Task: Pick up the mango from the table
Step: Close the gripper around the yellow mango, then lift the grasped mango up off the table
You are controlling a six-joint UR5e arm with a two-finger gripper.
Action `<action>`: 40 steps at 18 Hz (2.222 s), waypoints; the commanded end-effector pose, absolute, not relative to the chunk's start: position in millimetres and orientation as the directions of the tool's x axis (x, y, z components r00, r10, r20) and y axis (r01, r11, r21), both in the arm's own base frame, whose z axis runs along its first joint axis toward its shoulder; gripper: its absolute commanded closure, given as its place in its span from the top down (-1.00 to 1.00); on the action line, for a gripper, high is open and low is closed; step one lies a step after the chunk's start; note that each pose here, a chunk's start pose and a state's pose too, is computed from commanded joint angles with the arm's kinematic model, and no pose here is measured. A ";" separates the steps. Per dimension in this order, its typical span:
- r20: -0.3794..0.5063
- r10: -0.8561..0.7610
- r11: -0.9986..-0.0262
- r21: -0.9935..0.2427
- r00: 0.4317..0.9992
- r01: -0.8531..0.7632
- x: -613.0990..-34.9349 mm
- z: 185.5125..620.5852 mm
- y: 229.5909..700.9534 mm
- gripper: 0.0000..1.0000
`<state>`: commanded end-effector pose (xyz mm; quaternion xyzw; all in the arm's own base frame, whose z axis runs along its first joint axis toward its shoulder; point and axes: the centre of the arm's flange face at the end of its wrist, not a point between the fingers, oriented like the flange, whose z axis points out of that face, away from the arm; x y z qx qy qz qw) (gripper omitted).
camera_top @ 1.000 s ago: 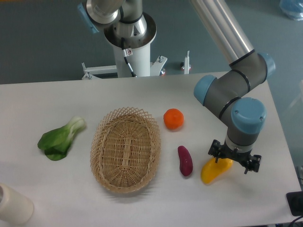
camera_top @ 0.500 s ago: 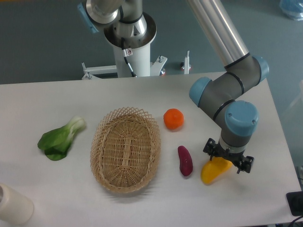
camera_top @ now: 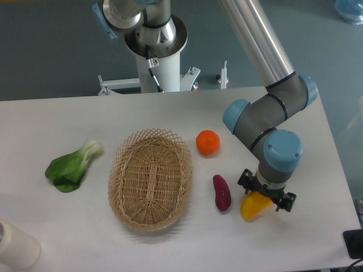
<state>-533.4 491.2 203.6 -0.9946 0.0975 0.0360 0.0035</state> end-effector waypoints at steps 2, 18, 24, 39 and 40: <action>-0.066 -0.194 -0.981 0.005 0.979 -0.194 -531.8 197.2 492.4 1.00; -0.094 -0.193 -0.981 0.032 0.977 -0.191 -534.2 218.2 482.3 -0.27; -0.141 -0.181 -0.983 0.007 0.973 -0.182 -548.1 249.5 476.3 -0.25; -0.169 -0.240 -0.969 -0.010 0.956 -0.245 -583.0 291.2 463.0 -0.17; -0.163 -0.251 -0.967 -0.006 0.954 -0.256 -584.2 293.1 461.1 -0.17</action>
